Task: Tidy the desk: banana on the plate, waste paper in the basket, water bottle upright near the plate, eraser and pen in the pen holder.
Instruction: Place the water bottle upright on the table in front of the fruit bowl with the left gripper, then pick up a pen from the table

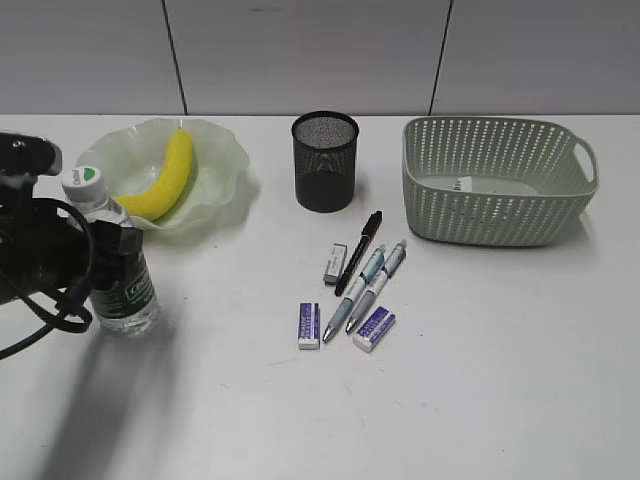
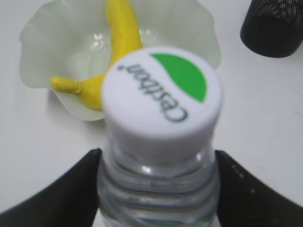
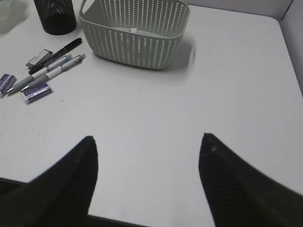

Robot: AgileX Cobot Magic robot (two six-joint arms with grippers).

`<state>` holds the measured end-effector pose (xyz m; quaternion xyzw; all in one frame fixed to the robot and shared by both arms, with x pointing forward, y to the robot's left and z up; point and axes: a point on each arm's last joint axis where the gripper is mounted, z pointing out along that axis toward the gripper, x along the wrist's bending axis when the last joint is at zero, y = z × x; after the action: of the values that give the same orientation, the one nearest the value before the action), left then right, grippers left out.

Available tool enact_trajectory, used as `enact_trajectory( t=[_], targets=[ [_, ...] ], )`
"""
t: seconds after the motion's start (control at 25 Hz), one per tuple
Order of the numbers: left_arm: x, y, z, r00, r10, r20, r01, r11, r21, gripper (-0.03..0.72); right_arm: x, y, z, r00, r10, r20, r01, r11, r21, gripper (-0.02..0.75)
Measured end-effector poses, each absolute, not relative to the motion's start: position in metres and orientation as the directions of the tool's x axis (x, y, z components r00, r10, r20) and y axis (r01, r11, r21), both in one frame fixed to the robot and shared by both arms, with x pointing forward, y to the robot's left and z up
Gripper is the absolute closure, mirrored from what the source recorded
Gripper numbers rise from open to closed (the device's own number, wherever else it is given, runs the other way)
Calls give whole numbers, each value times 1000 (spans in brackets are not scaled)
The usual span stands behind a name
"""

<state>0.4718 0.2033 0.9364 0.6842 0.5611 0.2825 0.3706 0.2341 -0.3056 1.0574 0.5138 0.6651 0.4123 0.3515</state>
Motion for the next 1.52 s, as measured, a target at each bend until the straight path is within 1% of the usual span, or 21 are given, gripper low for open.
enact_trajectory(
  t=[0.04, 0.16, 0.24, 0.56, 0.68, 0.8, 0.92, 1.04, 1.08, 1.12, 1.24, 1.32, 1.4, 1.52],
  targets=[
    [472, 203, 936, 210, 977, -30, 558, -95, 824, 185, 234, -306, 1057, -225, 973, -44, 394, 132, 910, 210],
    [472, 203, 937, 211, 977, -34, 559, -92, 824, 125, 234, -306, 1057, -225, 973, -44, 394, 132, 910, 210],
    [470, 203, 940, 214, 976, -43, 564, -88, 821, 102, 234, -306, 1057, -225, 973, -44, 394, 132, 910, 210],
    [469, 203, 980, 227, 970, -84, 449, -27, 893, 97, 234, -306, 1057, -225, 973, -44, 394, 132, 910, 210],
    [465, 205, 1005, 238, 965, -106, 373, 10, 928, 99, 234, -306, 1057, -225, 973, -44, 394, 132, 910, 210],
    [450, 210, 1044, 279, 953, -121, 262, 45, 964, 100, 234, -306, 1057, -225, 973, -44, 394, 132, 910, 210],
    [425, 220, 1072, 339, 935, -102, 215, 28, 976, 100, 234, -306, 1057, -225, 973, -44, 394, 132, 910, 210],
    [397, 234, 1083, 386, 918, -89, 252, -12, 968, 101, 234, -306, 1057, -225, 973, -44, 394, 132, 910, 210],
    [384, 240, 1090, 396, 915, -77, 241, -23, 970, 102, 234, -306, 1057, -225, 973, -44, 394, 132, 910, 210],
    [376, 246, 1092, 399, 915, -61, 264, -51, 963, 109, 234, -306, 1057, -225, 973, -44, 394, 132, 910, 210],
    [348, 265, 1098, 358, 934, 18, 328, -143, 934, 153, 235, -305, 1057, -225, 973, -44, 401, 134, 906, 210],
    [331, 277, 1097, 289, 957, 27, 416, -151, 897, 195, 236, -305, 1057, -225, 973, -45, 407, 136, 903, 210],
    [316, 283, 1093, 228, 974, -9, 506, -111, 855, 223, 238, -305, 1057, -226, 973, -45, 415, 138, 899, 210],
    [293, 289, 1079, 189, 982, -26, 667, -109, 737, 246, 240, -304, 1058, -227, 973, -45, 425, 140, 894, 210]
  ],
)
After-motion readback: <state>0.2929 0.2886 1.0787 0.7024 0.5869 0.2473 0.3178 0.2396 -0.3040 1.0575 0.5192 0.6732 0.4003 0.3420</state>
